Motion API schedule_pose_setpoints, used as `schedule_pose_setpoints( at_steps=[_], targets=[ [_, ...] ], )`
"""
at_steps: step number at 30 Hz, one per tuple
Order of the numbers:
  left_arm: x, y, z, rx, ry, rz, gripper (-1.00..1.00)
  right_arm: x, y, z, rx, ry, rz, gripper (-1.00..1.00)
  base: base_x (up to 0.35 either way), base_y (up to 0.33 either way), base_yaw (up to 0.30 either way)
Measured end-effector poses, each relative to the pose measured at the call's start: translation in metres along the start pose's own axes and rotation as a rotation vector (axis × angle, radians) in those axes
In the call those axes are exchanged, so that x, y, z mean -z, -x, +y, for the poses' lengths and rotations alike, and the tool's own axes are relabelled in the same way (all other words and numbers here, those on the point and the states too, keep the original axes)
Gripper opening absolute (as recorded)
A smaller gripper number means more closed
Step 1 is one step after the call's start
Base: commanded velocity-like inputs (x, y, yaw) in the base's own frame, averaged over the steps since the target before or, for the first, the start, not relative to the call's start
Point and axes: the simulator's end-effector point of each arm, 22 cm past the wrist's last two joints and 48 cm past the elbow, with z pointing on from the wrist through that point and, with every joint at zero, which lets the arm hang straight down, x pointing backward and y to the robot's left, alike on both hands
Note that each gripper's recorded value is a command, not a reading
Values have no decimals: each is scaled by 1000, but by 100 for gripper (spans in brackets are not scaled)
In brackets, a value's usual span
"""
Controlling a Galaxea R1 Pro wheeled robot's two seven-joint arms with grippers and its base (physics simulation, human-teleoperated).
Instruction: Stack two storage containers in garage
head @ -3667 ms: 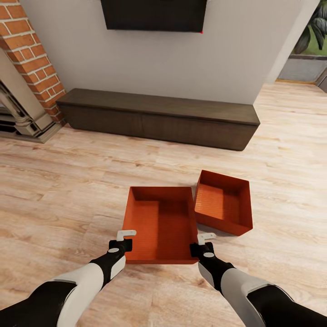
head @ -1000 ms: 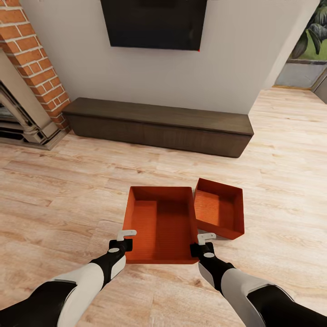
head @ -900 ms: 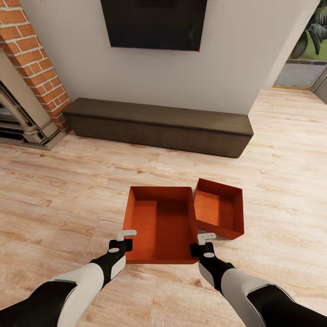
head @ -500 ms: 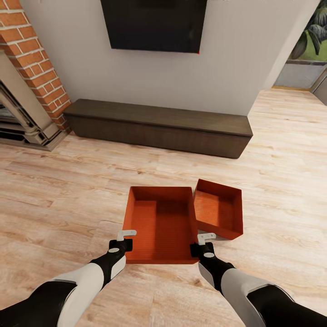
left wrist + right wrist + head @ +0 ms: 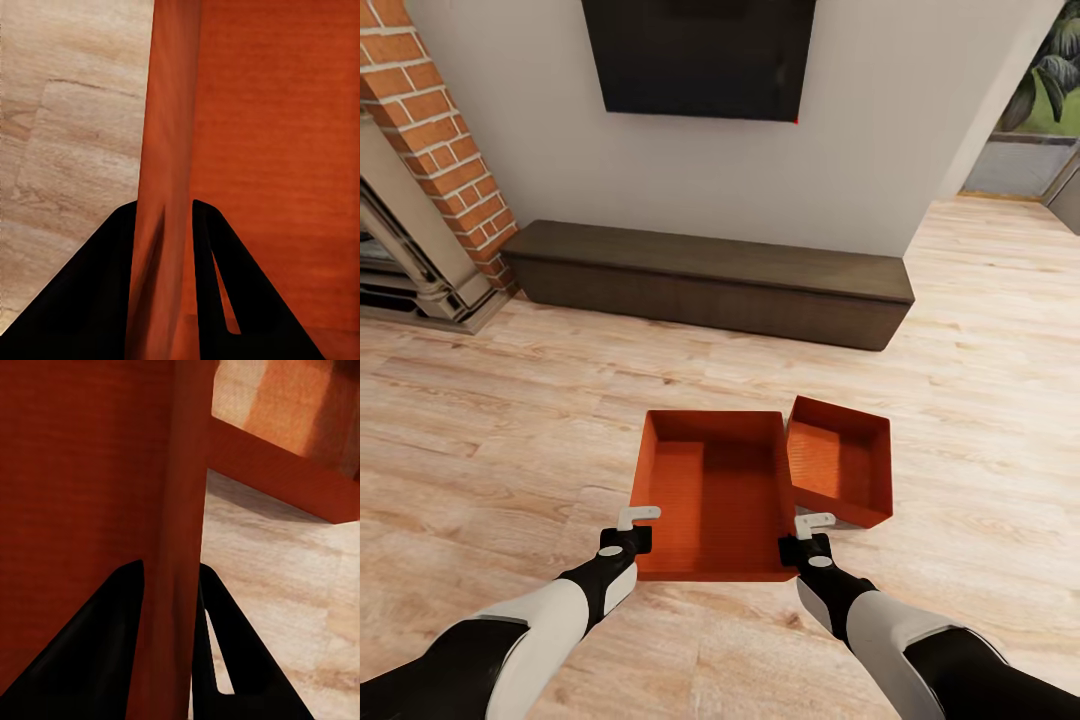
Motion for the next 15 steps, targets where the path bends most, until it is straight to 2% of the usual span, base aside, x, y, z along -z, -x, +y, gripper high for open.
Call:
schedule_pose_setpoints(
  at_steps=[15],
  targets=[
    [16, 5, 2, 0, -1, 0, -100, 17, 5, -1, -1, 0, 0, -100, 0, 0, 0]
  ],
)
